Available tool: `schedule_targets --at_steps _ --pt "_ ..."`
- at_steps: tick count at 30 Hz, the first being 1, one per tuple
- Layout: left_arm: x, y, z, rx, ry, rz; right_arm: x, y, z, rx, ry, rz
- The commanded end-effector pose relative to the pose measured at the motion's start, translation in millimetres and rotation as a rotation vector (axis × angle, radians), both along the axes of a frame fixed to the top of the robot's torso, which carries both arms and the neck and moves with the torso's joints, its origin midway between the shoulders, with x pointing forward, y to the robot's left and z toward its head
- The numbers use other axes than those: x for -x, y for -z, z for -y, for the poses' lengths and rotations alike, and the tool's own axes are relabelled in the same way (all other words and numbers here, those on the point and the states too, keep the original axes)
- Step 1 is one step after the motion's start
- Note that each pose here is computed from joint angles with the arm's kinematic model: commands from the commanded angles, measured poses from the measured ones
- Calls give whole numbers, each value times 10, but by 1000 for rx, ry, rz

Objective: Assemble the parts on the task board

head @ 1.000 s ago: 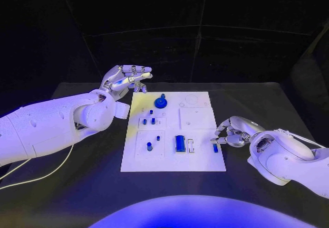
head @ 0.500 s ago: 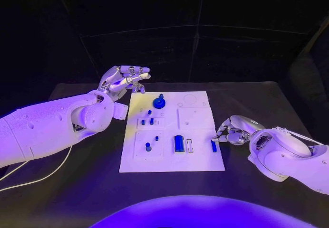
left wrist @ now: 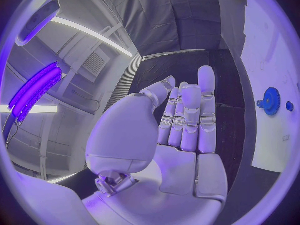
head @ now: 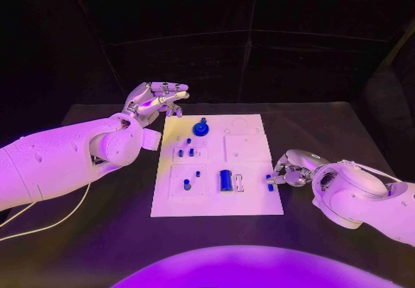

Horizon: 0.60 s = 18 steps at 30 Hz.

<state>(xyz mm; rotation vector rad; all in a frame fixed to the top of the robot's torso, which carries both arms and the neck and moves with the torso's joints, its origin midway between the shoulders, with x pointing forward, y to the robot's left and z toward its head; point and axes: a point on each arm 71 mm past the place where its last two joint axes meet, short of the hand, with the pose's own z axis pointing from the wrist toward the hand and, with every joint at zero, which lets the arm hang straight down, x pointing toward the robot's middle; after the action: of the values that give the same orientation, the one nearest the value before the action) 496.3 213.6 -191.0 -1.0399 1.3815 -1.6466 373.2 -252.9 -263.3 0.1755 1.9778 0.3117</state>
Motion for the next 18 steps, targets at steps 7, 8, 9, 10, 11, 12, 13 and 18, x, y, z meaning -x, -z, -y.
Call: schedule_targets --at_steps 7,8,9,10,11,12,13,18 --pt "-1 -9 13 7 10 2 60 82 -50 34 -36 -47" --pt "-1 -9 13 7 10 1 67 92 -61 35 -40 -48" --pt "-1 -8 12 7 10 1 71 101 -73 36 -44 -49" --pt "-1 -8 12 7 10 1 75 112 -88 37 -49 -49" --pt "-1 -8 12 7 10 1 78 118 -98 40 -53 -48" --pt "-1 -7 11 7 10 1 79 126 -109 42 -58 -48" --pt "-1 -7 11 7 11 1 80 134 -118 47 -64 -47" --pt "1 -7 9 8 11 1 75 164 -152 78 -93 -38"
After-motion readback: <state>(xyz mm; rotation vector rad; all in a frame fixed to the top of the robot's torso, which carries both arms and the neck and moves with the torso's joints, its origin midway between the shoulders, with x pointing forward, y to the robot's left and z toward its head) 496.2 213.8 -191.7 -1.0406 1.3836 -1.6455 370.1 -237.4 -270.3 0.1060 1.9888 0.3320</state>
